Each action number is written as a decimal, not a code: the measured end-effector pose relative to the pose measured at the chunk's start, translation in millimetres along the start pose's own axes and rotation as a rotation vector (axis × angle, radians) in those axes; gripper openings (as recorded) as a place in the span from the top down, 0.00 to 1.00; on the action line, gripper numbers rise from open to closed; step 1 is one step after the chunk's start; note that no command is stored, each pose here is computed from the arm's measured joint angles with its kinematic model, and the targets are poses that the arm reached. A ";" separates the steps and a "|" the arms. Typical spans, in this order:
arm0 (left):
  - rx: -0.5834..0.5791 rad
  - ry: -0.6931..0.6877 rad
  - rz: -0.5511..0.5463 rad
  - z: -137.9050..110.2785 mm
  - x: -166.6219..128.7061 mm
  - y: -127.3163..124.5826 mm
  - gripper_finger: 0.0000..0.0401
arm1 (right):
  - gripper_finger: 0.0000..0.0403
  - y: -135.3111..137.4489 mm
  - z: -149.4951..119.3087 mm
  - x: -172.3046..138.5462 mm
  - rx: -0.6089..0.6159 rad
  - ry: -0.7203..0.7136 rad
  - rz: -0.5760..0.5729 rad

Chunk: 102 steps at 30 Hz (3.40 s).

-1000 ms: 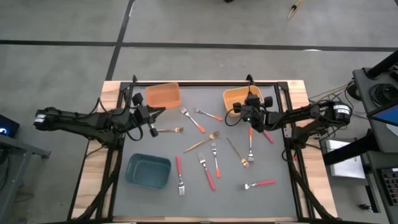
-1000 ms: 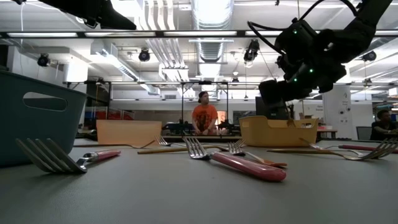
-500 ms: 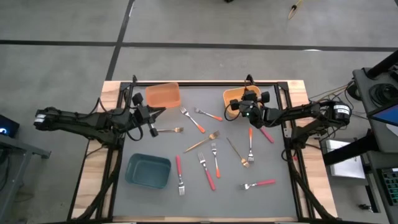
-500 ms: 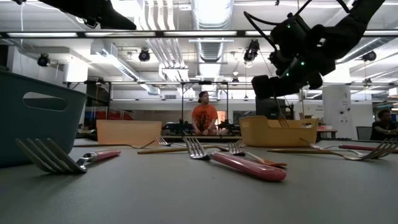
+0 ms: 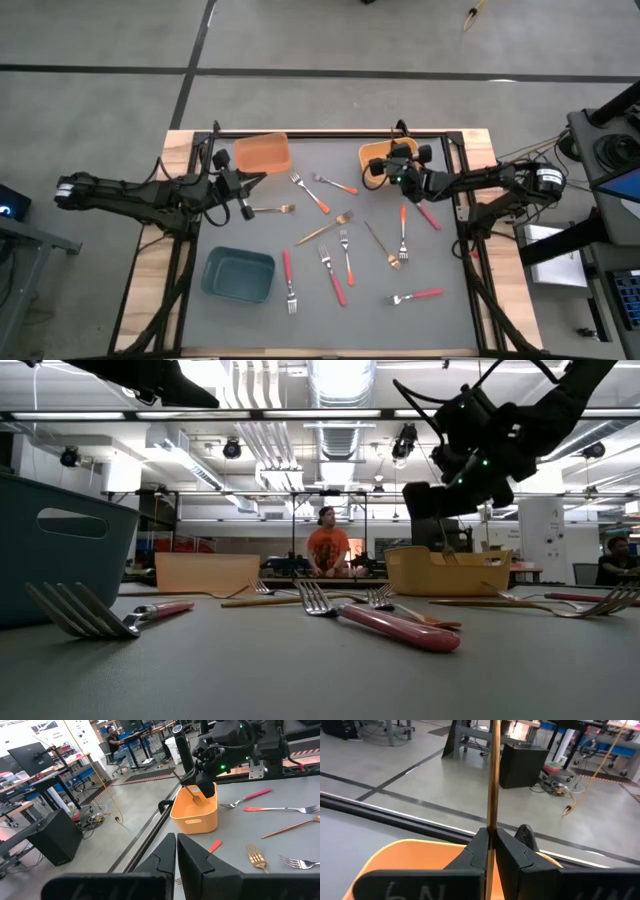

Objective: Sort silverware by color (type)
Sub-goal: Put the gold fork into the yellow bin

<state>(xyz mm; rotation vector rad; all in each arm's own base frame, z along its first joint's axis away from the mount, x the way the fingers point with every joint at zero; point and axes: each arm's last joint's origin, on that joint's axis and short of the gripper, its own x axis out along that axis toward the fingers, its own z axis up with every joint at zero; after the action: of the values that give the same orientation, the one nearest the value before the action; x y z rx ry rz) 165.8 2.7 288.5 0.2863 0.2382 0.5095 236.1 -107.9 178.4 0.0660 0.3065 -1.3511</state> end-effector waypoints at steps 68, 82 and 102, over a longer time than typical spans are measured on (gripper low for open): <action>0.002 0.002 0.000 -0.2 0.0 0.0 1.00 | 0.97 19.0 -33.8 19.9 -0.437 0.102 -0.025; 0.002 0.002 0.000 -0.2 0.0 0.0 1.00 | 0.97 20.4 -31.7 20.3 -0.585 0.102 -0.009; 0.002 0.002 0.000 -0.2 0.0 0.0 1.00 | 0.97 20.4 -32.4 20.3 -0.639 0.105 -0.002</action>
<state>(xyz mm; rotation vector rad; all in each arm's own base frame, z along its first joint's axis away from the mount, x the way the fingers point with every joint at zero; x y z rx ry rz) 165.7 2.7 288.3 0.2874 0.2405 0.5093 253.7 -115.4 139.5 -0.3979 0.8124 -1.2002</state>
